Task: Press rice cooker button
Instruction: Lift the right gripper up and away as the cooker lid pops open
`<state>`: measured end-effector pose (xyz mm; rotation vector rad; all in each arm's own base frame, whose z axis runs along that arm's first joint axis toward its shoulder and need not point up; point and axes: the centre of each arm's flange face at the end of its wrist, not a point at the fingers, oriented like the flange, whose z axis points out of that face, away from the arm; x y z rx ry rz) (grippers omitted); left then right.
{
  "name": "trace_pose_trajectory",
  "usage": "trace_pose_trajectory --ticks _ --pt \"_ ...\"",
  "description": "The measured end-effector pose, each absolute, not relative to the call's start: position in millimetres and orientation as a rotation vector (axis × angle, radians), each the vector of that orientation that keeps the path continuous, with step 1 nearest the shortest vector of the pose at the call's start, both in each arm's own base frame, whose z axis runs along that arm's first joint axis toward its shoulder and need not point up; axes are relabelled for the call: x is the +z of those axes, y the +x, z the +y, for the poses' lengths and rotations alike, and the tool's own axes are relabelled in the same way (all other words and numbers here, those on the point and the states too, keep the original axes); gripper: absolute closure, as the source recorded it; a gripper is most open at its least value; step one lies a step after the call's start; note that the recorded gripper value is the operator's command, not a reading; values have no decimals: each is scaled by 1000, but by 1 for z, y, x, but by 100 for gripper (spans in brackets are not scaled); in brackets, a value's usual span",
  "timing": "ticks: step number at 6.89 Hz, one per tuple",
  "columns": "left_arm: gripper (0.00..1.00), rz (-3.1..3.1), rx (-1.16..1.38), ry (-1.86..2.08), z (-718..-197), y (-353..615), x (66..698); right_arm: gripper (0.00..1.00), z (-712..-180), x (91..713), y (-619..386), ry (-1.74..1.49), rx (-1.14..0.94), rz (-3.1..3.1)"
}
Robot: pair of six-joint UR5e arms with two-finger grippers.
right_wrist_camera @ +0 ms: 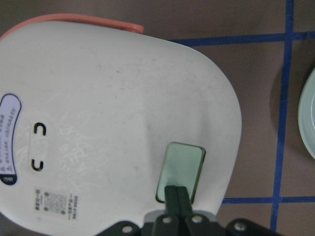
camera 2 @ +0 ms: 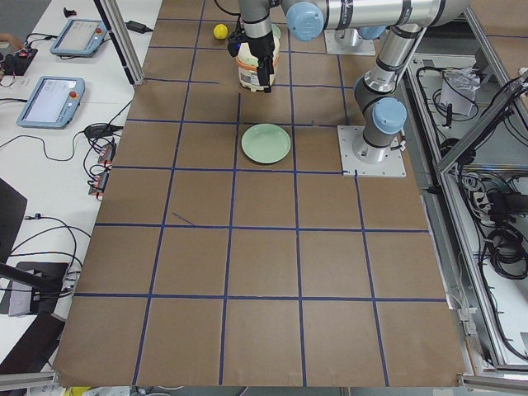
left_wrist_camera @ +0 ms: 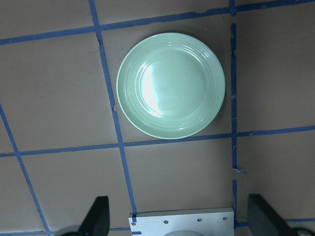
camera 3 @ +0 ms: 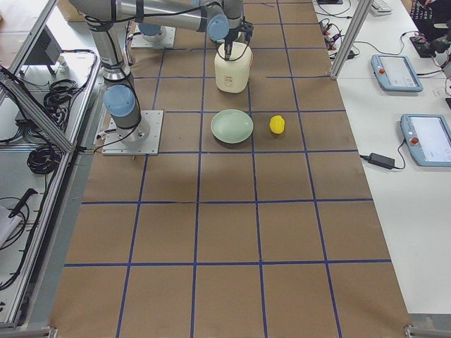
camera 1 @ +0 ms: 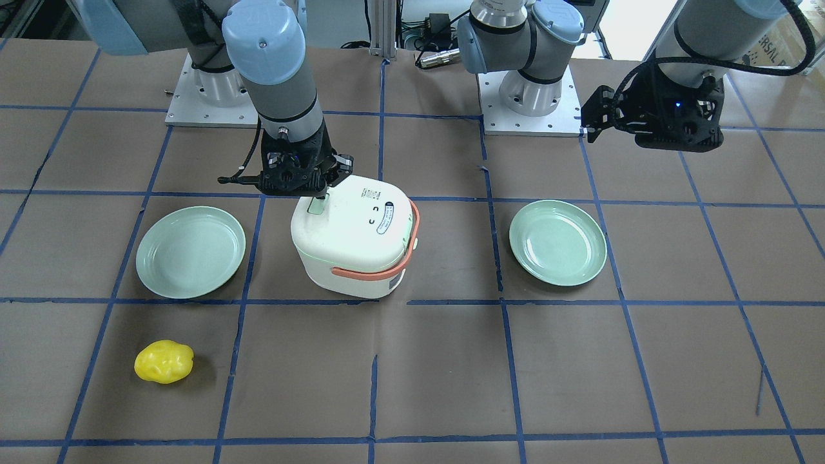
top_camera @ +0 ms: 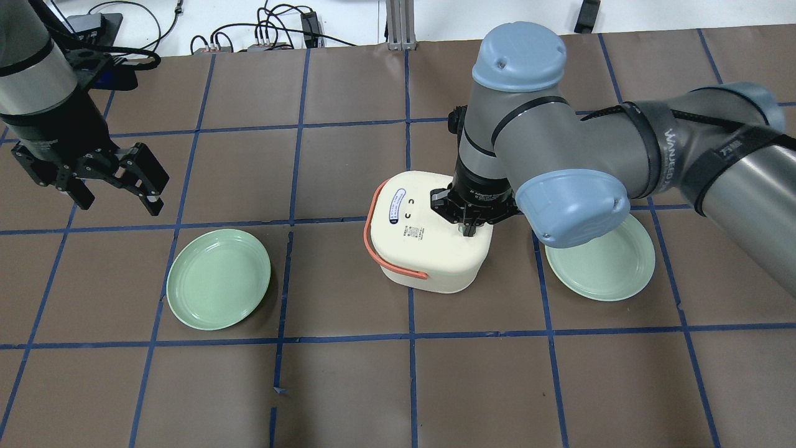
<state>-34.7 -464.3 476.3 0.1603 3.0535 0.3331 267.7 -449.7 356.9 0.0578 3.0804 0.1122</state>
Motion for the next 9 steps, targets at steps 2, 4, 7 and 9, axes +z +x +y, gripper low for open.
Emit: trace_pose_trajectory --ticks 2,4,7,9 --pt "0 3053 333 160 -464 -35 476 87 -450 356 268 59 115 3081" --pt "0 3053 333 160 -464 -35 476 18 -454 371 269 70 69 3077" --pt "0 3053 333 160 -464 -35 476 0 -490 454 272 104 -180 3059" --pt "0 3053 333 160 -464 -35 476 0 -513 482 258 105 -251 3078"
